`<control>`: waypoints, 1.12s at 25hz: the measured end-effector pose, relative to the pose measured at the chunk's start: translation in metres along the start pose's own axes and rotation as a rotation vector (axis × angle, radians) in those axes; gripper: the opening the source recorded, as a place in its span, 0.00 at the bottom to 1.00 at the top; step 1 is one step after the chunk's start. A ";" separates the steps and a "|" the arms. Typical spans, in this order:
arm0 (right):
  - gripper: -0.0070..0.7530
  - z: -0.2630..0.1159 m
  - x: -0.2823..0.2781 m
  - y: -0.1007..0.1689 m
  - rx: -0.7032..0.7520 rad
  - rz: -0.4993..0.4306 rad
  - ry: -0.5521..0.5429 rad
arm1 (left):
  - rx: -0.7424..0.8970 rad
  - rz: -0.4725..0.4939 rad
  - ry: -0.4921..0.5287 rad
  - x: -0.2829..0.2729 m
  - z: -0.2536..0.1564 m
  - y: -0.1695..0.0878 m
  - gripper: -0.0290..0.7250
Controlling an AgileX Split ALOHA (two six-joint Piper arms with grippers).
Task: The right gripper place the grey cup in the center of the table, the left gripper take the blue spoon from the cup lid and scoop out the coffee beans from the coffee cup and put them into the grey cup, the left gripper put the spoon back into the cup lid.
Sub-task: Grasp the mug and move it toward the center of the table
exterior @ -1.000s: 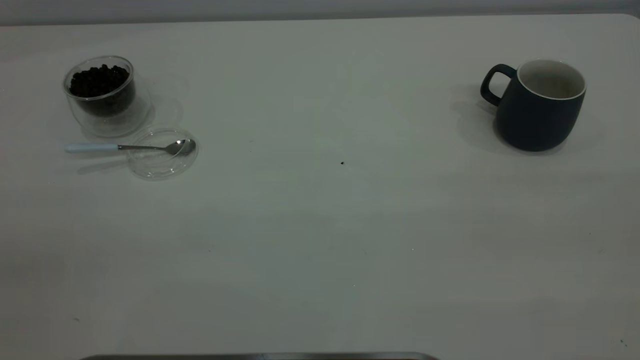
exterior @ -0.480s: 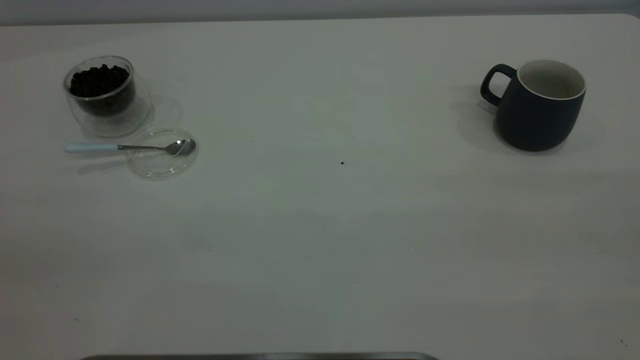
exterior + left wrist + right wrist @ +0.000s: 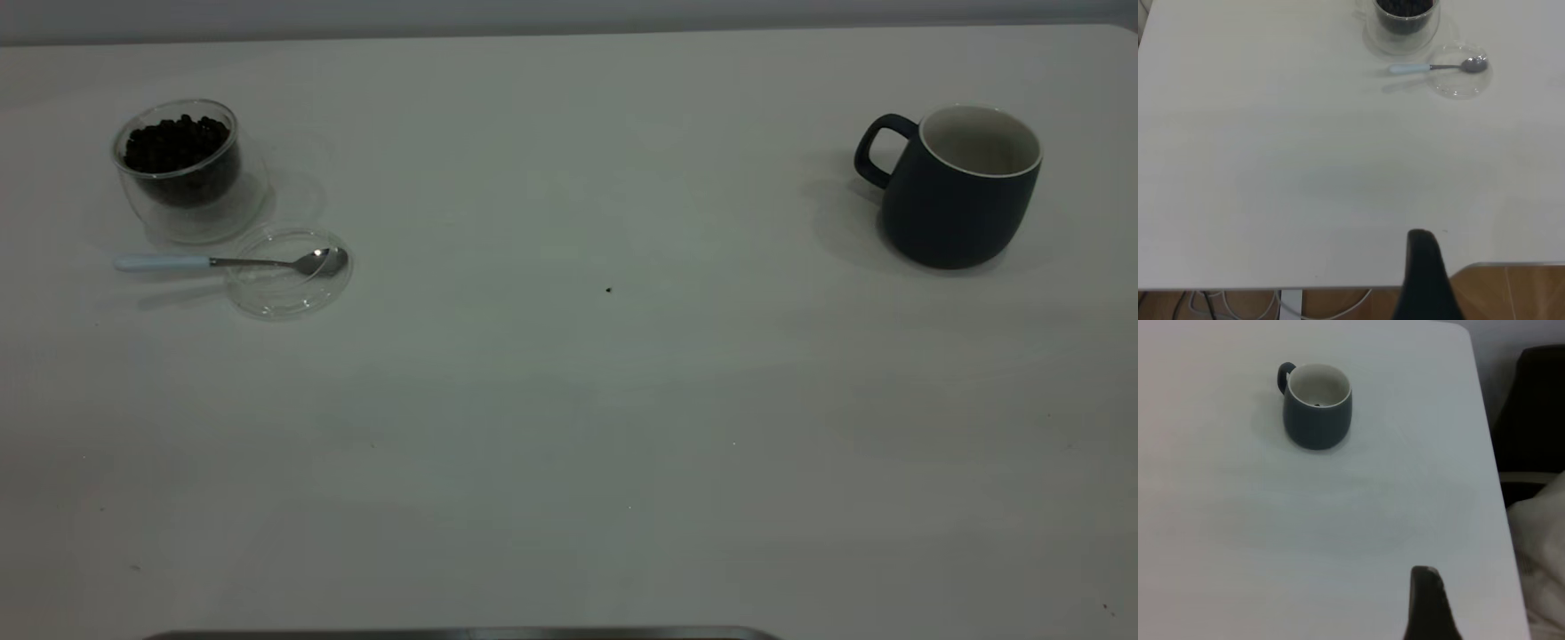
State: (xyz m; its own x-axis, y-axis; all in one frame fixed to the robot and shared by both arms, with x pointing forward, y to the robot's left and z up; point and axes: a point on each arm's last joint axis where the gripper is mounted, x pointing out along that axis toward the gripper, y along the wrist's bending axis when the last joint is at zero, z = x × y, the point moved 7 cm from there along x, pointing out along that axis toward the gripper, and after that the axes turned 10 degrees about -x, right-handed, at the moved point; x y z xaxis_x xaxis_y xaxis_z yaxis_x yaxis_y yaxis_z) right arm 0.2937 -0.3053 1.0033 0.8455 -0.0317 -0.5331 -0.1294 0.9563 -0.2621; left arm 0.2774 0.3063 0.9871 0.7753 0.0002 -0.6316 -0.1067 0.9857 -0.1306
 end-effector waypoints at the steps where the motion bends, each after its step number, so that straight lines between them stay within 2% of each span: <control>1: 0.61 0.004 0.001 -0.001 -0.015 0.001 0.006 | 0.000 0.000 0.000 0.000 0.000 0.000 0.82; 6: 0.61 0.042 0.028 -0.012 -0.134 0.043 0.135 | 0.000 0.000 0.000 0.000 0.000 0.000 0.82; 11: 0.61 0.074 0.092 -0.024 -0.360 0.103 0.312 | -0.001 0.000 0.000 0.000 0.000 0.000 0.82; 13: 0.61 0.083 0.123 -0.029 -0.463 0.113 0.339 | -0.001 0.000 0.000 0.000 0.000 0.000 0.82; 19: 0.61 0.073 0.219 -0.022 -0.828 0.226 0.385 | -0.002 0.000 0.001 0.000 0.000 0.000 0.82; 24: 0.61 0.043 0.283 -0.004 -0.979 0.330 0.397 | -0.002 0.000 0.002 0.000 0.000 0.000 0.82; 28: 0.61 0.024 0.325 0.001 -1.053 0.397 0.449 | -0.002 0.001 0.002 0.000 0.000 0.000 0.82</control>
State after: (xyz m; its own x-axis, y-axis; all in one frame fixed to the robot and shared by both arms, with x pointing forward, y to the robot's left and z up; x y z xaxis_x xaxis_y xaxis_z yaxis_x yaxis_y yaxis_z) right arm 0.5814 -0.3072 0.8490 0.4232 -0.0881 -0.9018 -0.8737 0.2239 -0.4319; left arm 0.2772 0.3063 0.9868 0.7738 0.0003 -0.6334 -0.1083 0.9853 -0.1319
